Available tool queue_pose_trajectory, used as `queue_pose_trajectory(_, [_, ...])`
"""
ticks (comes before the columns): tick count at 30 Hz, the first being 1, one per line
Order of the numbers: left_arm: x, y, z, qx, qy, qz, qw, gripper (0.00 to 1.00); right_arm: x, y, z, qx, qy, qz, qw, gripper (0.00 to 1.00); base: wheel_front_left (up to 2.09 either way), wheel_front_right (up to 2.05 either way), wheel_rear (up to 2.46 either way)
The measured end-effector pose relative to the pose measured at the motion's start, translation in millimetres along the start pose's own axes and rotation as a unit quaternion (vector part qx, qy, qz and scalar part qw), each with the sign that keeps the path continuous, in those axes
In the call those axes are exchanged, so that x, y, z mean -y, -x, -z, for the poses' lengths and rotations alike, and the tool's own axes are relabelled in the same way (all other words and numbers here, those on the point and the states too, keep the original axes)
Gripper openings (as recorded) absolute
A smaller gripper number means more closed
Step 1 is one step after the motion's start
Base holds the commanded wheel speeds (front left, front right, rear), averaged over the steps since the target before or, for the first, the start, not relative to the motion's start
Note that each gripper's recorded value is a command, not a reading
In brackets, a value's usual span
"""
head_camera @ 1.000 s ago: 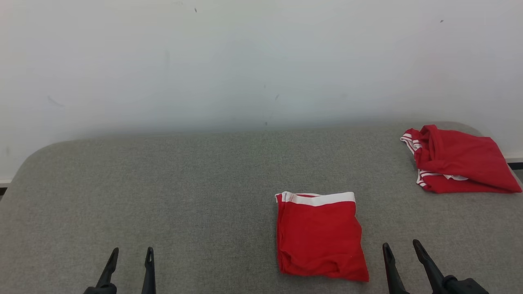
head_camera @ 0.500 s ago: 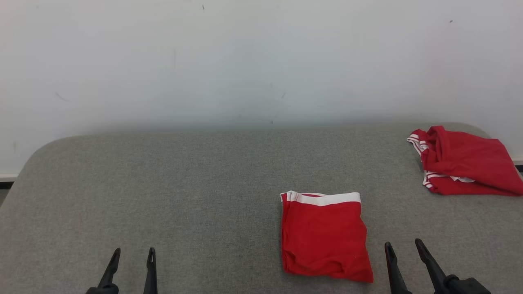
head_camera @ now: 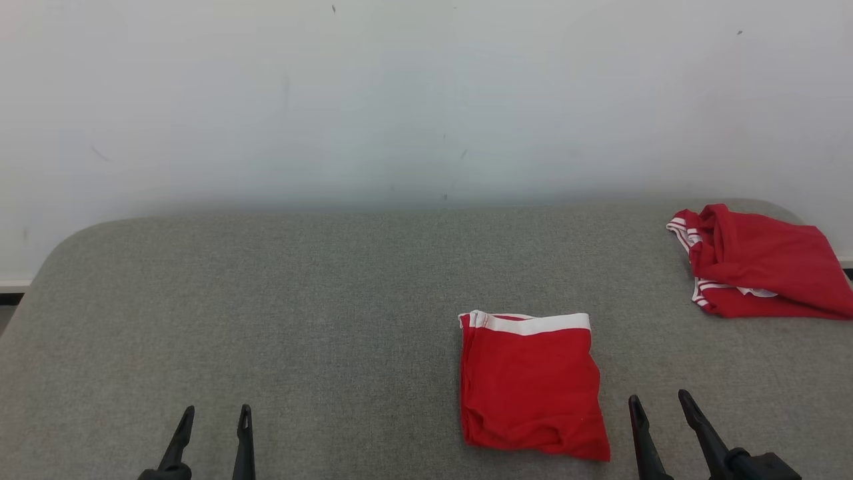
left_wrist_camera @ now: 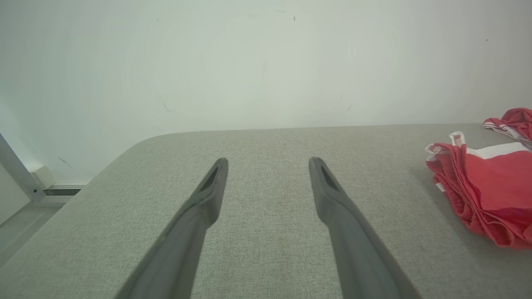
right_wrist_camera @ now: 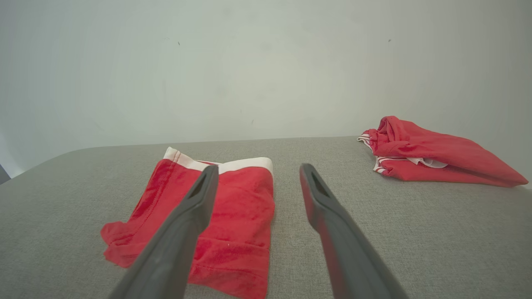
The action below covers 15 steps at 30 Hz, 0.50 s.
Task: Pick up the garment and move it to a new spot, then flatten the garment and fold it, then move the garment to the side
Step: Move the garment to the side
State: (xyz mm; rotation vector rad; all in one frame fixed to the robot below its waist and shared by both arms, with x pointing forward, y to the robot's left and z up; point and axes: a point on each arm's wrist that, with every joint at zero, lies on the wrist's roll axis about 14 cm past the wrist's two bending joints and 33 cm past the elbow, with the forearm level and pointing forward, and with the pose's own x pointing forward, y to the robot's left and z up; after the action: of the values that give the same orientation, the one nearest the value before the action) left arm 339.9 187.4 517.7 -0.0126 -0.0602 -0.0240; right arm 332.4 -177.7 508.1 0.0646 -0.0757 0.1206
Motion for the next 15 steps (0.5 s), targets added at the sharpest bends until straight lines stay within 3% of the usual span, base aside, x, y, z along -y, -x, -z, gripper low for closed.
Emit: queue_pose_trajectory(15, [-2.8,0.9,-1.6,0.004,0.003,-0.006,1.0,1.0,0.1,-0.7,-0.5,-0.002,0.003,-0.001,1.0,1.0,0.0,0.0,0.0])
